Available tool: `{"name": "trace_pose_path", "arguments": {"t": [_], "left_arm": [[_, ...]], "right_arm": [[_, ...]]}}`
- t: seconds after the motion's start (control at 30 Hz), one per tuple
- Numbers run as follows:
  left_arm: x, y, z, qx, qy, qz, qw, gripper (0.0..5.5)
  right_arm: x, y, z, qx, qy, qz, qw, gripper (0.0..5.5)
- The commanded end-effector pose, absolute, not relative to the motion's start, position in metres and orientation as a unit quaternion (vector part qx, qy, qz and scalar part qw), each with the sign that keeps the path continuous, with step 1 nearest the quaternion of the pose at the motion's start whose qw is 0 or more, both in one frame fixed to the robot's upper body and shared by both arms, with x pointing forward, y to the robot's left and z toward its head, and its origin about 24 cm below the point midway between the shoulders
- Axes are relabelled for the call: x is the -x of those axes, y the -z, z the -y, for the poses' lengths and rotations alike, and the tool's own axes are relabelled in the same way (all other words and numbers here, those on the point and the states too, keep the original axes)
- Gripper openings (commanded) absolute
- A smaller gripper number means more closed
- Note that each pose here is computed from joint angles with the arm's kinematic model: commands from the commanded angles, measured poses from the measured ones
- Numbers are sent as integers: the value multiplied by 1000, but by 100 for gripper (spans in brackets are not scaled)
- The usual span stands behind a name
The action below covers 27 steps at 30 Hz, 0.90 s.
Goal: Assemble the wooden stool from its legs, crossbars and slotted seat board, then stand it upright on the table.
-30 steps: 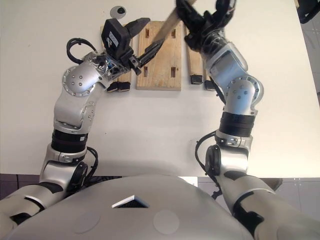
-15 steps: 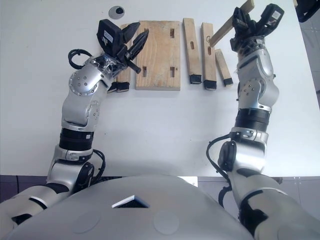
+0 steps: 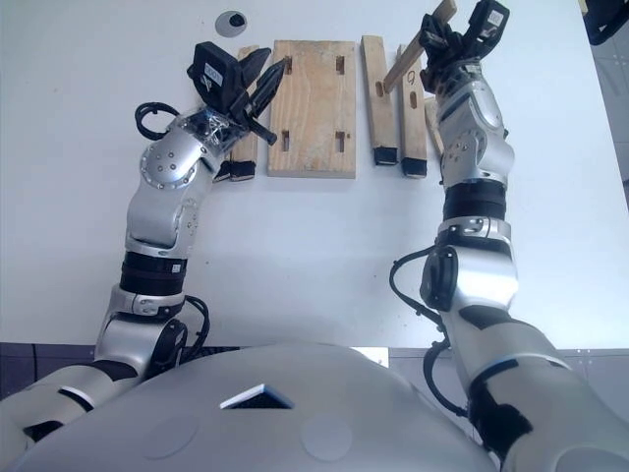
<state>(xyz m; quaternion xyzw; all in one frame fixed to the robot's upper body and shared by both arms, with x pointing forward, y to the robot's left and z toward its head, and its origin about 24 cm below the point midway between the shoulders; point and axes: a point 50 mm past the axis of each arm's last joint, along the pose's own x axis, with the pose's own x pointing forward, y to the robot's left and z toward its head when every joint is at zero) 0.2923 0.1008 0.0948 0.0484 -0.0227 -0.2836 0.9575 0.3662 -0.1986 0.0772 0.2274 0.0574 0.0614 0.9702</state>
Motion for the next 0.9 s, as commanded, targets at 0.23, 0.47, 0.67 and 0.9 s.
{"name": "trace_pose_path", "arguments": {"t": [0.23,0.47,0.67,0.9], "left_arm": [[-292,-97,-99,-62,283,33,956,109],[-292,-97,-98,-61,283,35,957,109],[-291,-96,-98,-61,282,35,957,109],[-292,-97,-98,-61,282,36,957,109]], "right_arm": [[-373,-105,187,-265,-84,-21,960,39],[-369,-101,179,-265,-89,-36,959,39],[-366,-86,179,-259,-79,-64,961,39],[-363,-70,179,-254,-69,-88,961,39]]}}
